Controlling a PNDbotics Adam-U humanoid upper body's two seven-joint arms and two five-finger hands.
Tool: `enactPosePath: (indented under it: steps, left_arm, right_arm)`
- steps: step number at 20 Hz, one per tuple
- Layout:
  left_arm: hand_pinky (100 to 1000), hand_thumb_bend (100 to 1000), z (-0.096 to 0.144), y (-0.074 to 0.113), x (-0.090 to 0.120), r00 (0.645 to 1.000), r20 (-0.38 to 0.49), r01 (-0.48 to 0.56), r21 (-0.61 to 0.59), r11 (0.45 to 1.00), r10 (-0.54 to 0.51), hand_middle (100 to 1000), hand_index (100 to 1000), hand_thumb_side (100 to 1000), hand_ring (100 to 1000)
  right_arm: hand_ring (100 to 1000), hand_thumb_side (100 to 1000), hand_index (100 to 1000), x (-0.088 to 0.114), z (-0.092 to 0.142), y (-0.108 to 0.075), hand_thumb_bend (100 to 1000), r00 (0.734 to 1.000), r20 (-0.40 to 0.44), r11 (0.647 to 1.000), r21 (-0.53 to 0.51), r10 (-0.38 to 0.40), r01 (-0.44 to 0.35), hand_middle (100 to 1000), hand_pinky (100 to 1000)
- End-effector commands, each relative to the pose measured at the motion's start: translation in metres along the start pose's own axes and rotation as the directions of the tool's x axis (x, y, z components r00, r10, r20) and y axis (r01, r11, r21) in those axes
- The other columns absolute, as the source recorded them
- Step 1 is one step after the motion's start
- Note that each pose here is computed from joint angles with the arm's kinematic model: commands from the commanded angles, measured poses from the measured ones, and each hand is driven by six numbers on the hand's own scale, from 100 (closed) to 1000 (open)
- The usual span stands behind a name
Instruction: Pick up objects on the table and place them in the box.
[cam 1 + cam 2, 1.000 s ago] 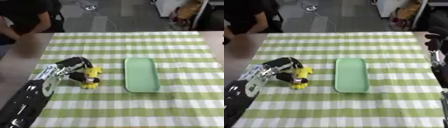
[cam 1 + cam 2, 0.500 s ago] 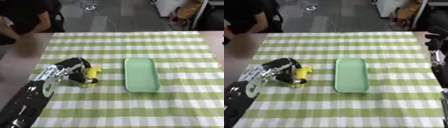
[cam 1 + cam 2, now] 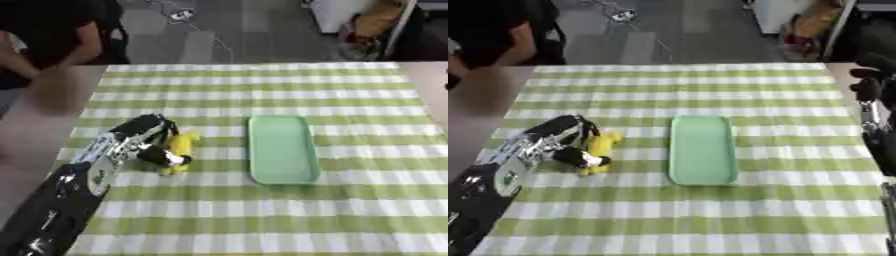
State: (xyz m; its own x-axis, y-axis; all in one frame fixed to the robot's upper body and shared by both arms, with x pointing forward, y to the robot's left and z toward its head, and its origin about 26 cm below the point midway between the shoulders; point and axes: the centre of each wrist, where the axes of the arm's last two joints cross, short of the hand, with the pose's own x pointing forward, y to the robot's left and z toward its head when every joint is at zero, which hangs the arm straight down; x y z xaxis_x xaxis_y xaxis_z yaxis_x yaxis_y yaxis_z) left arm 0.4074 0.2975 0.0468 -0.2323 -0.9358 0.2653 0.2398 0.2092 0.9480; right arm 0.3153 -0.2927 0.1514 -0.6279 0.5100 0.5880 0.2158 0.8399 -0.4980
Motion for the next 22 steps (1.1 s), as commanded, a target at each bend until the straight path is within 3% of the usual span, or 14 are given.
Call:
enactPosePath:
  steps: [1,17,22]
  left_arm:
    - [100,547,-0.0040,0.0126,0.0020,1.000,0.014,-0.017,0.088,0.996,0.016,195,302,439,100]
    - [100,546,-0.0071,0.0149,0.0086,0.998,0.058,-0.038,0.097,0.995,0.032,186,299,416,100]
    - [100,523,-0.0057,0.0169,0.0080,0.992,0.056,-0.122,0.130,0.984,0.116,182,297,424,100]
  right_arm:
    - [765,825,868,0.0045,-0.0055,-0.0061,203,1.000,0.028,1.000,-0.008,0.010,-0.009,780,694]
    - [765,826,867,0.0040,-0.0054,-0.0065,205,1.000,0.026,1.000,-0.010,0.012,-0.011,779,694]
    - [765,826,867,0.0037,-0.0052,-0.0066,204,1.000,0.025,1.000,-0.011,0.012,-0.012,779,694]
